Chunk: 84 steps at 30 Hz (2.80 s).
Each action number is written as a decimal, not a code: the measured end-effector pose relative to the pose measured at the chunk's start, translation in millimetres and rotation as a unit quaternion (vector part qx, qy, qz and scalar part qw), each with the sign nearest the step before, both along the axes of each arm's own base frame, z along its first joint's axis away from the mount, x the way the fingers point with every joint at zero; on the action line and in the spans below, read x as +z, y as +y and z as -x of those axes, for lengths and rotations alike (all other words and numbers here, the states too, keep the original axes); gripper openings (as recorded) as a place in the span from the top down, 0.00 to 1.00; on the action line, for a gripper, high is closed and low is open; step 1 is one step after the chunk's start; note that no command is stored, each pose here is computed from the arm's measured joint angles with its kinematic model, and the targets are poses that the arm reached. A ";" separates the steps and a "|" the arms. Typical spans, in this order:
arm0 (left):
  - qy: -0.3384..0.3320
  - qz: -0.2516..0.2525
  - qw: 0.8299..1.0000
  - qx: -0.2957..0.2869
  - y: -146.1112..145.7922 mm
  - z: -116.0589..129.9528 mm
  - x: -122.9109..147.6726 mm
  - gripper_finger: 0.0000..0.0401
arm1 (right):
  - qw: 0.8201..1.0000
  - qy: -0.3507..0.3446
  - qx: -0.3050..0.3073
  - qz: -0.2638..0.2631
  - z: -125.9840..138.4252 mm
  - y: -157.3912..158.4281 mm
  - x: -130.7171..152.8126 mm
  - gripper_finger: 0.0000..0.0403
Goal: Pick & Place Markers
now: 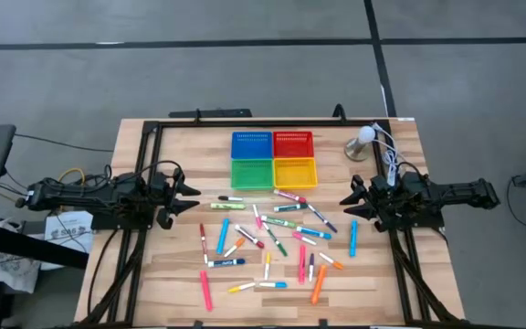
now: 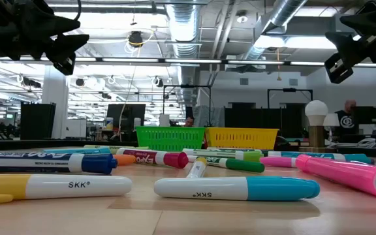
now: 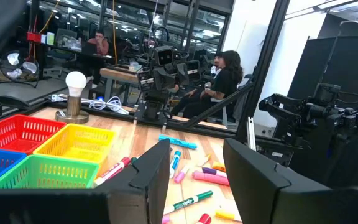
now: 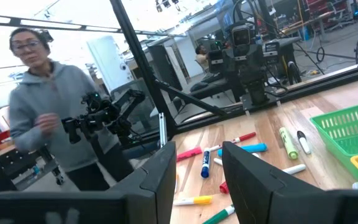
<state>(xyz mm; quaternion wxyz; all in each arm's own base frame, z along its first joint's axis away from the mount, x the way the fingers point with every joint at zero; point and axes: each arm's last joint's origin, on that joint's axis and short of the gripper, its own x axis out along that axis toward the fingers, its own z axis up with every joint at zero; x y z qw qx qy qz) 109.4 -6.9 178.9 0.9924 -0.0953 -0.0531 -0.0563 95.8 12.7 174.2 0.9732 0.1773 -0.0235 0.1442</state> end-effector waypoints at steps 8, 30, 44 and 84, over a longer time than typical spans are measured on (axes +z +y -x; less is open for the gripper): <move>0.000 0.000 1.000 0.000 0.0 0.0 0.0 0.63 | 1.000 0.000 0.000 0.000 0.0 0.0 0.1 0.70; 0.000 0.000 1.000 0.000 0.0 0.0 -0.1 0.63 | 1.000 0.000 0.000 0.000 0.0 0.0 0.0 0.70; 0.000 0.000 1.000 0.000 0.0 0.0 -0.1 0.63 | 1.000 0.000 0.000 0.000 0.0 0.0 0.1 0.70; -0.073 0.068 0.995 -0.013 -0.1 1.0 21.7 0.63 | 1.000 0.000 -0.002 0.000 0.0 -0.1 0.1 0.70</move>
